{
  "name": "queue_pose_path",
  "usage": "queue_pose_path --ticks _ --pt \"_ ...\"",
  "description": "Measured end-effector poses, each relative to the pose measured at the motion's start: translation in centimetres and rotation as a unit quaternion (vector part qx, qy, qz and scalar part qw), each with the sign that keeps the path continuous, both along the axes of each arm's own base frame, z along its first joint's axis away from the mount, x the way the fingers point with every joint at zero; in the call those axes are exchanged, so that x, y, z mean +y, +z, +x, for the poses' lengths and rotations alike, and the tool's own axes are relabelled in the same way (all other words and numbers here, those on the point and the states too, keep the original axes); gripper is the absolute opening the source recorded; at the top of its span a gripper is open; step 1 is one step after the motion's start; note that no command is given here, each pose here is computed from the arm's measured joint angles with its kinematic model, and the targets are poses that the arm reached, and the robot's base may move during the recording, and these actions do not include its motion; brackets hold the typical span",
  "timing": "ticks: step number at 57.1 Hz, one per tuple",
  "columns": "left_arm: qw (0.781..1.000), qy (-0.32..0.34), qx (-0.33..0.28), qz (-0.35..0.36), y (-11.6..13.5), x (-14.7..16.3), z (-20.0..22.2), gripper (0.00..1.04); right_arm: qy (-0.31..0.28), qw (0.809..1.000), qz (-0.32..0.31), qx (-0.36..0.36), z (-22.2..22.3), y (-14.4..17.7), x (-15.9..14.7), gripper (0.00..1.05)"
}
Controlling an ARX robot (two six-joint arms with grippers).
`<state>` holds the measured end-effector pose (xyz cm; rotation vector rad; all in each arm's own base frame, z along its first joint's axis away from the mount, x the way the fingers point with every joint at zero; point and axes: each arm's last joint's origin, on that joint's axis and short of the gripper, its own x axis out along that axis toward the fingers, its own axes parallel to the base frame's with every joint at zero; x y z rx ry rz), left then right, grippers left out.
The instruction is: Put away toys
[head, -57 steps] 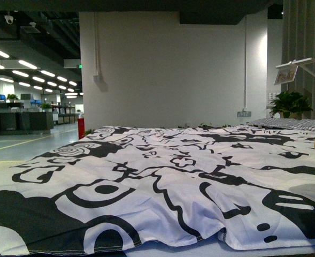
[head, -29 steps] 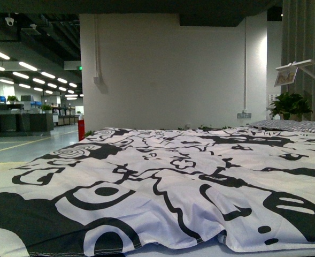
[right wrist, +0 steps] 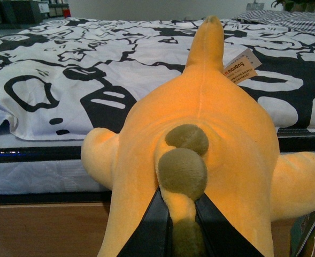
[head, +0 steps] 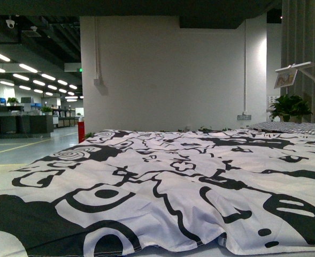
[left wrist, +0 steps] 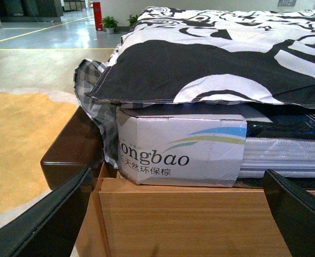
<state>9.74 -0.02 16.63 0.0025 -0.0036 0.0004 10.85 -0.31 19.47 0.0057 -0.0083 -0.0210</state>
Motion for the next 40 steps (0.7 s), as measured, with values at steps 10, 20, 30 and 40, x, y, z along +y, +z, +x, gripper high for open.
queue_pose_path --ticks 10,20,30,40 --pt "1.000 0.000 0.000 0.000 0.0 0.0 0.0 0.99 0.007 1.000 0.000 0.005 -1.0 -0.9 0.3 0.05" --pt "1.000 0.000 0.000 0.000 0.0 0.0 0.0 0.99 0.008 1.000 0.000 0.003 -1.1 -1.3 0.3 0.05" --pt "1.000 0.000 0.000 0.000 0.0 0.0 0.0 0.99 0.008 1.000 0.000 0.003 -1.1 -1.7 0.3 0.05" --pt "1.000 0.000 0.000 0.000 0.0 0.0 0.0 0.99 0.008 1.000 0.000 0.002 -1.1 -2.7 0.3 0.05"
